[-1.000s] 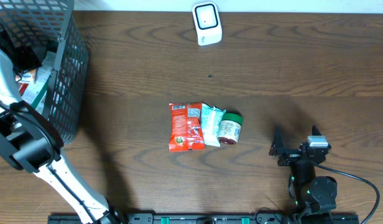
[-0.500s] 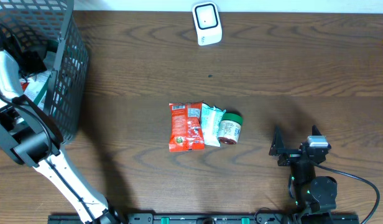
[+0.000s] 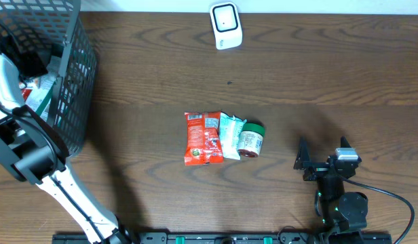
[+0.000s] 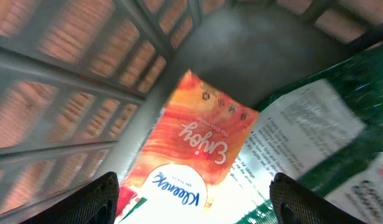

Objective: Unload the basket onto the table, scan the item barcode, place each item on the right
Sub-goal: 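Grasp the orange Kleenex tissue pack in the basket with left gripper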

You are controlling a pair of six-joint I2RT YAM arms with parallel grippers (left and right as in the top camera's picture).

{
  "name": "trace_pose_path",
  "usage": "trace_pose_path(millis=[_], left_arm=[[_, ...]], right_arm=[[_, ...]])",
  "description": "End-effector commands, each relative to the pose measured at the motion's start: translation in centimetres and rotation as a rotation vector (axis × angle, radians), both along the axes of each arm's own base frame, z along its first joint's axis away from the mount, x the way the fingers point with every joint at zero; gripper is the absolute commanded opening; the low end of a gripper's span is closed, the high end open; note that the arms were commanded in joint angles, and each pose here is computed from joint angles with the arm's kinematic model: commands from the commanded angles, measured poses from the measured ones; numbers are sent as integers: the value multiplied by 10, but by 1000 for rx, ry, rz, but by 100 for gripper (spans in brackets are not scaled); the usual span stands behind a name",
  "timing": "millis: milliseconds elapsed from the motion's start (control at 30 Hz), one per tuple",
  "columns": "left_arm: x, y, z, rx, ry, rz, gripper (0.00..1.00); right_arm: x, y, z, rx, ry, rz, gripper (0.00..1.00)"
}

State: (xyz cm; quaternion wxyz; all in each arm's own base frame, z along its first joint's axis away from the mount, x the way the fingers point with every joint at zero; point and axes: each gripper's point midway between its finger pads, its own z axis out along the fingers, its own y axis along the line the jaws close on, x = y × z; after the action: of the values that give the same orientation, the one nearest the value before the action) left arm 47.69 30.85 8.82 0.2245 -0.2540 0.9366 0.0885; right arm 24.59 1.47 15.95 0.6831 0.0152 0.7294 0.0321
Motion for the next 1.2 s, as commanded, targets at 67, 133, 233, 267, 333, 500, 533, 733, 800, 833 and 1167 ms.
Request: trace_pose_path(millis=[67, 133, 233, 267, 333, 500, 533, 733, 800, 833, 1167], left_arm=[[-8, 7, 21, 30, -20, 15, 78], [-10, 9, 11, 19, -3, 19, 78], [-12, 11, -1, 8, 15, 25, 78], [-14, 12, -4, 4, 19, 28, 78], [-15, 16, -7, -2, 14, 49, 79], [-18, 15, -15, -11, 21, 56, 79], [-18, 14, -19, -14, 25, 57, 79], [-24, 10, -46, -31, 47, 55, 79], [-26, 9, -51, -35, 53, 55, 77], [-26, 8, -52, -37, 54, 54, 69], [-23, 8, -36, -26, 26, 51, 30]], right_arm=[[0, -5, 0, -5, -1, -23, 99], [0, -5, 0, -5, 0, -23, 99], [0, -5, 0, -5, -1, -23, 99], [0, -5, 0, -5, -1, -23, 99], [0, -5, 0, -5, -1, -23, 99], [0, -5, 0, -5, -1, -23, 99], [0, -5, 0, -5, -1, -24, 99], [0, -5, 0, -5, -1, -23, 99], [0, -5, 0, -5, -1, -23, 99], [0, -5, 0, -5, 0, -23, 99], [0, -5, 0, -5, 0, -23, 99]])
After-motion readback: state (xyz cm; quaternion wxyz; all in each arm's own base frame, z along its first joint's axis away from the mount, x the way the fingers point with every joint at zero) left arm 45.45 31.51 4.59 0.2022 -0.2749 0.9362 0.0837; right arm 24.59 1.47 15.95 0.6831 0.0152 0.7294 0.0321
